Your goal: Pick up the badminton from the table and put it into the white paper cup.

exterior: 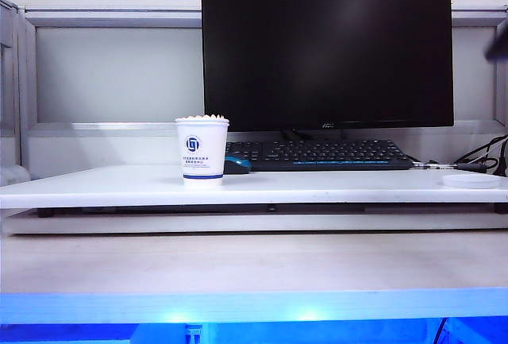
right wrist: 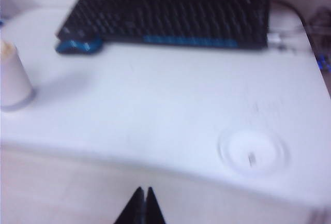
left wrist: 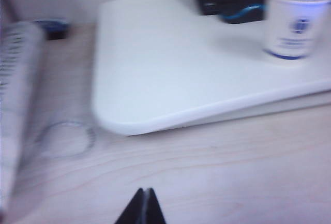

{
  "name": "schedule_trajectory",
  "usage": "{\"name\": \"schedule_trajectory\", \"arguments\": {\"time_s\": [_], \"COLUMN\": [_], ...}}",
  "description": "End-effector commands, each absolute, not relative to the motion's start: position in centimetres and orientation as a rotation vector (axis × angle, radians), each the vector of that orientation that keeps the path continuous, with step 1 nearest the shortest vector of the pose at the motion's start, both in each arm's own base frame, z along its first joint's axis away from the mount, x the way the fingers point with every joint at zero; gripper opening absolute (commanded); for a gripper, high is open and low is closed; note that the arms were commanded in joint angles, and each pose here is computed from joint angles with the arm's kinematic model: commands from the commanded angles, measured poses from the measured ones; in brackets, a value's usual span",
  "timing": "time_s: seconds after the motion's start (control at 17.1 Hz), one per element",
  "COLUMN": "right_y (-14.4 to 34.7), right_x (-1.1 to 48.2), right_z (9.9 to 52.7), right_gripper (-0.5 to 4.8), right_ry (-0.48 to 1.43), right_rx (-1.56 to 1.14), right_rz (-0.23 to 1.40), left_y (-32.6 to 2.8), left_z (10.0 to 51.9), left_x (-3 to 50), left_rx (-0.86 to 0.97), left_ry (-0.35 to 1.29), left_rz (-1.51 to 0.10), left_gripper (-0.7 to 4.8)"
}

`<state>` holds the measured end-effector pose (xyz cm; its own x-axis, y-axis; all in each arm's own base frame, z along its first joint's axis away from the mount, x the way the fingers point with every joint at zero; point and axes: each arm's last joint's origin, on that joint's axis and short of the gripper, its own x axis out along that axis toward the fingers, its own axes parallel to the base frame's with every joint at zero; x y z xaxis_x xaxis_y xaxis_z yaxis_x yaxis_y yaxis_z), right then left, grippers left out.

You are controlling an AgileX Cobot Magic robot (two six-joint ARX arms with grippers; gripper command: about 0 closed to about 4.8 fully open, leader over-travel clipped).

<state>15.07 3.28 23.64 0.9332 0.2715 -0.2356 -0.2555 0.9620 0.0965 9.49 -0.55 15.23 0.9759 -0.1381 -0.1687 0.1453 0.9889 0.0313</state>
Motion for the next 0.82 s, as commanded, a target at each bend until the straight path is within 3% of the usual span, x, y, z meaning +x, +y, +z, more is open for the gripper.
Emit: {"name": "schedule_trajectory", "arguments": {"time_s": [0.06, 0.82], "right_y": [3.0, 1.8], "right_x": [14.1, 10.0], "right_z": [22.4, 17.4], "right_gripper": [-0.09, -0.09], "right_ry": [0.231, 0.136], "right_rx": [0.100, 0.122], "right_rz": [0.230, 0.122], "left_y": [-0.2, -0.2], "left_z": [14.9, 14.9], "left_x": [9.5, 9.5], "left_rx": [0.054, 0.056], "left_ry": [0.204, 0.205], "left_rz": [-0.037, -0.024], "left_gripper": [-0.05, -0.05]}}
